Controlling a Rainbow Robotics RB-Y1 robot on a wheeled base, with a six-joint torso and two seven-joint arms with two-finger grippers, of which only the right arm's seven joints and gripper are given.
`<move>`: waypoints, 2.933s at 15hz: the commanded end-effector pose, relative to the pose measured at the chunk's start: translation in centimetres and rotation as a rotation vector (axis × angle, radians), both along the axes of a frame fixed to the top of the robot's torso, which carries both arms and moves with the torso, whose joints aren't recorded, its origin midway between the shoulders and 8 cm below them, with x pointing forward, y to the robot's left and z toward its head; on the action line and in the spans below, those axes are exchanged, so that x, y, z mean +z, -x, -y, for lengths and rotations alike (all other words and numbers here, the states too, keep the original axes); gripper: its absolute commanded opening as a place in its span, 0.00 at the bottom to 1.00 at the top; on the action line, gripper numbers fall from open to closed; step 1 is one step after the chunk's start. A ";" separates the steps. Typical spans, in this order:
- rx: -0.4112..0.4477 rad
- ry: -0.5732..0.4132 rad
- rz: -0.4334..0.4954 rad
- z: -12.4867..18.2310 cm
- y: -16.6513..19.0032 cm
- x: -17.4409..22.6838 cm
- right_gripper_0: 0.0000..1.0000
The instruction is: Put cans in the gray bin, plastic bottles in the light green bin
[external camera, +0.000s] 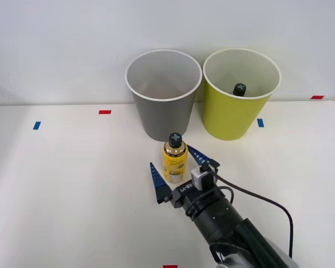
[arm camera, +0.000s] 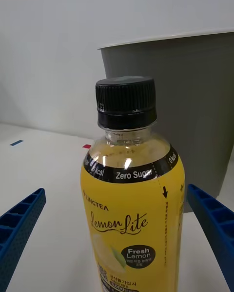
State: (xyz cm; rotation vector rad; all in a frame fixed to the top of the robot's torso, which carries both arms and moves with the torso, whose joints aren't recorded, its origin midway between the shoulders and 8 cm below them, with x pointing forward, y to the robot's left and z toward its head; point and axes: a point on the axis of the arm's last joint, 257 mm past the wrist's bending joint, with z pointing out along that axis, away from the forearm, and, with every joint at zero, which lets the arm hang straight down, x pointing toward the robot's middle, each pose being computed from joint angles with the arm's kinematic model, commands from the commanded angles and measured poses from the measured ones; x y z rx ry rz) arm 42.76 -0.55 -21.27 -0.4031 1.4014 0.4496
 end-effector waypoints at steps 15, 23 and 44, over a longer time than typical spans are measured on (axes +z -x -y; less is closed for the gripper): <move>-0.017 0.032 -0.026 -0.5 -2.1 0.5 0.02; -0.059 0.046 -0.035 1.0 -1.8 -0.7 0.00; -0.120 -0.282 0.178 9.0 -4.9 23.4 0.00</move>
